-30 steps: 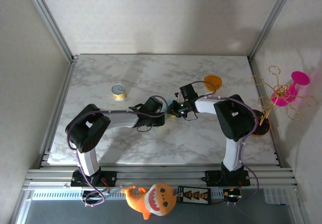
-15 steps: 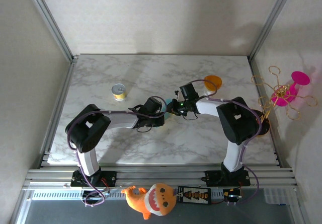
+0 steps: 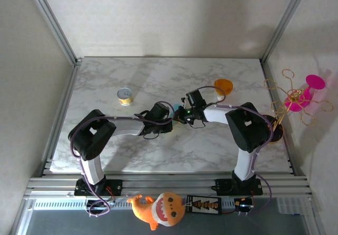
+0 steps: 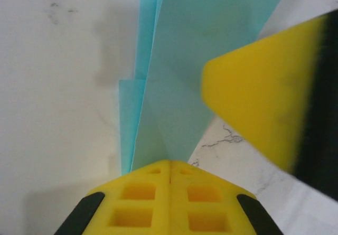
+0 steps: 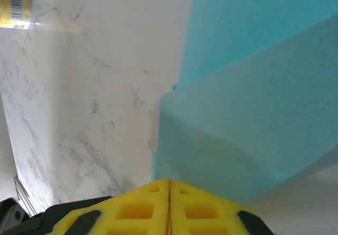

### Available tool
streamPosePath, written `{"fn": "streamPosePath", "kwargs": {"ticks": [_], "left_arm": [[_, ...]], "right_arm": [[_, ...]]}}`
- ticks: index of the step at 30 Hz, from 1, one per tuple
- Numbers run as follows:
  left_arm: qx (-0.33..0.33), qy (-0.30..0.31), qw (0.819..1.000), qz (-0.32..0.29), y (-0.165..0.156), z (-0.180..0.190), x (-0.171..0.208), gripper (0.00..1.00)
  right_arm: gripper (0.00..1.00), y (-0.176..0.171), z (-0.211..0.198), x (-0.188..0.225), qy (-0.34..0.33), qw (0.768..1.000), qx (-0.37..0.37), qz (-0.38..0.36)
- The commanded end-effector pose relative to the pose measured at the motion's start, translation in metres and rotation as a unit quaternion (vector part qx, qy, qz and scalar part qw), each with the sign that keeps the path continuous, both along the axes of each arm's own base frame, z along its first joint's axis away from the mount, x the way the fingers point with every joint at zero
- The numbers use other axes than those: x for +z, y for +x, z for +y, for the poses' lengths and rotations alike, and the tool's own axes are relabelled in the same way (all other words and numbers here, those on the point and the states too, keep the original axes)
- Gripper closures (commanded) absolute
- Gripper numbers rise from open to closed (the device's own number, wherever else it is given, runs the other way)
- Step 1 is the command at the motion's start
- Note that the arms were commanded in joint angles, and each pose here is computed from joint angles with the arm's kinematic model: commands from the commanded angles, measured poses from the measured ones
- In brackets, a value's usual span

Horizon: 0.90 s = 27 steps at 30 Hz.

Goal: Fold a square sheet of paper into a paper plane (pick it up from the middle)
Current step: Fold the wing for the fifth time at the center of the table.

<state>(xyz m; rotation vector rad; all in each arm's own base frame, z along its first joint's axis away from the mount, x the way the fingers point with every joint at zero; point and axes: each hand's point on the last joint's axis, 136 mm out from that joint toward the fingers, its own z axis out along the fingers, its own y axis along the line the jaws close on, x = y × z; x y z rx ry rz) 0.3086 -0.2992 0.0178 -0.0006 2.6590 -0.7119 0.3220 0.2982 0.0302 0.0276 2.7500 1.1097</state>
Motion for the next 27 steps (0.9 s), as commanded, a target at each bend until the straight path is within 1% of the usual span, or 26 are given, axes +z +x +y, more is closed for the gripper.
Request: {"fn": "streamPosePath", "kwargs": {"ticks": [1, 5, 10, 13, 16, 20, 27], "left_arm": [[0.012, 0.014, 1.0, 0.021, -0.008, 0.014, -0.011, 1.0], [0.009, 0.003, 1.0, 0.018, -0.009, 0.011, -0.001, 1.0], [0.007, -0.02, 1.0, -0.001, -0.008, 0.009, 0.029, 0.91], [0.008, -0.033, 0.999, -0.004, -0.008, 0.008, 0.039, 0.89], [0.004, -0.044, 0.999, 0.007, -0.012, 0.005, 0.034, 0.89], [0.003, -0.035, 0.999, 0.029, -0.019, 0.008, 0.02, 0.9], [0.006, -0.025, 0.999, 0.048, -0.029, 0.016, 0.008, 0.93]], "right_arm": [[0.91, 0.004, 0.008, -0.006, 0.0, 1.0, -0.002, 0.007], [0.91, 0.004, 0.001, -0.022, -0.027, 0.999, -0.011, 0.021], [0.91, -0.001, -0.008, -0.037, -0.057, 0.998, -0.013, 0.033], [0.91, -0.003, -0.012, -0.041, -0.069, 0.997, -0.014, 0.036], [0.91, -0.004, -0.014, -0.044, -0.073, 0.997, -0.012, 0.037], [0.91, -0.005, -0.015, -0.045, -0.078, 0.996, -0.011, 0.04], [0.91, -0.005, -0.017, -0.047, -0.086, 0.995, -0.009, 0.042]]}}
